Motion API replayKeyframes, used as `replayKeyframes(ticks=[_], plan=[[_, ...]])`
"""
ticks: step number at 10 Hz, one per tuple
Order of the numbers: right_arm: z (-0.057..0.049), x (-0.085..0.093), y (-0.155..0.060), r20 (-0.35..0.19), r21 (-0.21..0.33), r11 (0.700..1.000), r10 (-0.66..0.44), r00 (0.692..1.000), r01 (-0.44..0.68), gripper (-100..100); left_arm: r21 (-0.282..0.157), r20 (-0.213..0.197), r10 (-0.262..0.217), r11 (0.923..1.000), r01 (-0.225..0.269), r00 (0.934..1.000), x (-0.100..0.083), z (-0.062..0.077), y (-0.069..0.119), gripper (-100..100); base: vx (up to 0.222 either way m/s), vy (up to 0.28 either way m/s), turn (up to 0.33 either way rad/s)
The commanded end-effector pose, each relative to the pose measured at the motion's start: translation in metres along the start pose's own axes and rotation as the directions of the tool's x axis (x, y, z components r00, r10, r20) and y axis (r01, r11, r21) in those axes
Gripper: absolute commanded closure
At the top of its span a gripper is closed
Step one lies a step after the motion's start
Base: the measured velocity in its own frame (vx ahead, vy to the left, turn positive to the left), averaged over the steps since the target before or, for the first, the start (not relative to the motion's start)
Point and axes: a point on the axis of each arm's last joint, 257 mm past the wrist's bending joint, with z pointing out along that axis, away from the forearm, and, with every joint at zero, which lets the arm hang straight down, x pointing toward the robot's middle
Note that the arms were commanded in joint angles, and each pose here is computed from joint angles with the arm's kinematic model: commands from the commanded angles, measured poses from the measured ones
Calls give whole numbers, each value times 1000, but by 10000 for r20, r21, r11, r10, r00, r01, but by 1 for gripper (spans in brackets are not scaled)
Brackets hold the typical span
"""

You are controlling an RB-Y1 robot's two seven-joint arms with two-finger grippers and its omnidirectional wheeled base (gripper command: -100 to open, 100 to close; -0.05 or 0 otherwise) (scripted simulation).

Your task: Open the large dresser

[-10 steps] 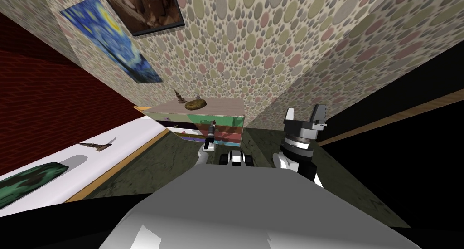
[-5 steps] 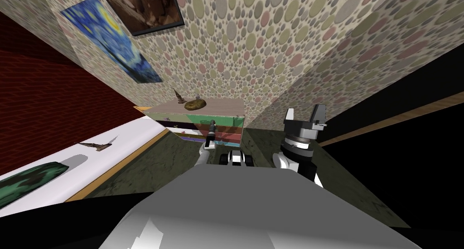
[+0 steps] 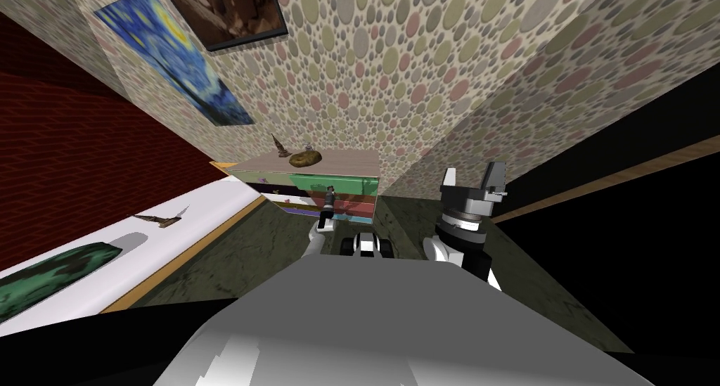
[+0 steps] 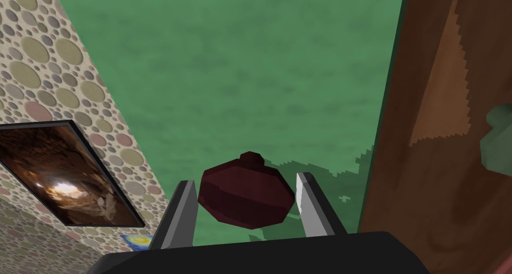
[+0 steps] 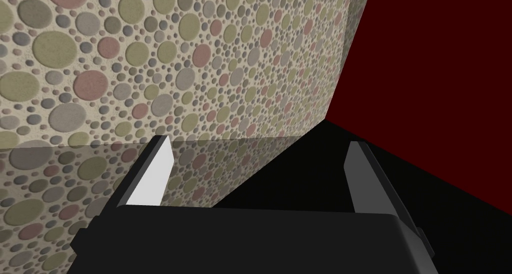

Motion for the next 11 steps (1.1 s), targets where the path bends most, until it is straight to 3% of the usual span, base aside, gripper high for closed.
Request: replayKeyframes(ticks=[1, 2, 6, 7, 11], plan=[[0, 0, 0, 0, 1, 10000, 0, 10000, 0, 0, 172, -56, 1, 9999, 0, 10000, -1, 8, -11, 100, -189, -8, 29], [0, 0, 0, 0, 1, 10000, 0, 10000, 0, 0, -62, -54, 13, 10000, -13, 10000, 0, 1, -1, 100, -82, -2, 6], [0, 0, 0, 0, 1, 10000, 0, 10000, 0, 0, 125, -133, -13, 9999, 15, 9999, 0, 2, -10, 100, -177, 17, 19], [0, 0, 0, 0, 0, 10000, 0, 10000, 0, 0, -82, -131, -18, 10000, 17, 9999, 1, -2, -3, 100, -109, 8, 1], [0, 0, 0, 0, 1, 10000, 0, 10000, 0, 0, 161, -215, -34, 9999, 37, 9998, 2, -4, -13, 100, -190, 18, 21]])
